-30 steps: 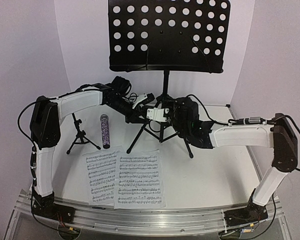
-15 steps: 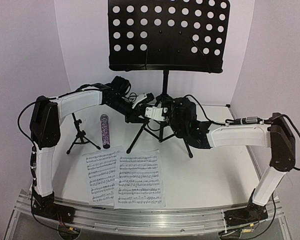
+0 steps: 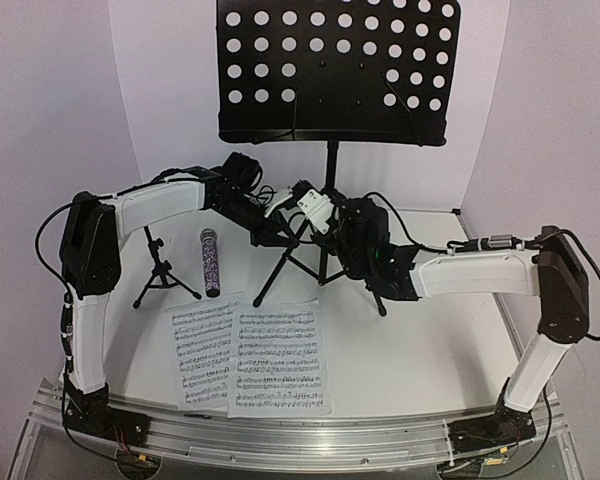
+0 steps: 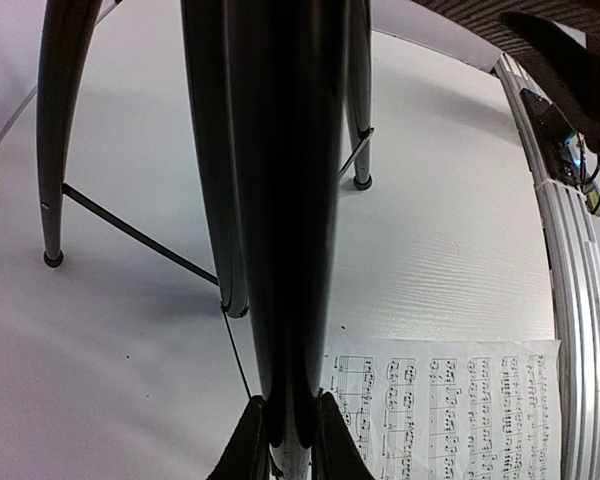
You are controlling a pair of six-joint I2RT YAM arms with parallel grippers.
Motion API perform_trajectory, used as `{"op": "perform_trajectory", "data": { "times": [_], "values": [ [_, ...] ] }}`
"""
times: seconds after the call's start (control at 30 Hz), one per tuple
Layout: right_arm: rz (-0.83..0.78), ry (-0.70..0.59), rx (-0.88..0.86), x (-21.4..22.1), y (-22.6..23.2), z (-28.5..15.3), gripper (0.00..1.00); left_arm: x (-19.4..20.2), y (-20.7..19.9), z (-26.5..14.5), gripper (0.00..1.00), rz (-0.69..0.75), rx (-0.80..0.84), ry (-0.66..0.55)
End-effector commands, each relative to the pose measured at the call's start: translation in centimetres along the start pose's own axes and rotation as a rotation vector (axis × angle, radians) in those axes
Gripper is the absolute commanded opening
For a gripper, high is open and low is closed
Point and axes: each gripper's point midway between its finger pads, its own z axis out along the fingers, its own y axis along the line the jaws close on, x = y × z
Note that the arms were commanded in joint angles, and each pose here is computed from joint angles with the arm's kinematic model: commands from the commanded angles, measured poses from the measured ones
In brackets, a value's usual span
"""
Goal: Set up the instrument practice props
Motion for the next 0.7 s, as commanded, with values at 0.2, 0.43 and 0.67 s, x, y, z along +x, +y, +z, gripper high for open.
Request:
{"op": "perform_trajectory", "data": {
  "times": [0.2,0.43,0.67],
  "values": [
    [0.849,0.014,-0.013,0.3,-0.7,-1.5,0.0,1.4,-0.5,1.2,0.0,0.015,0.017,0.039],
    [1.193,0.033,-0.004,1.3,-0.7,-1.8,0.0,1.5,-0.6,1.2,0.0,0.017,0.019,0.042],
    [1.515,0.067,0.008,3.2,-0.7,-0.9,0.0,1.4,-0.5,1.1,0.0,0.021,0.018,0.039]
  ]
}}
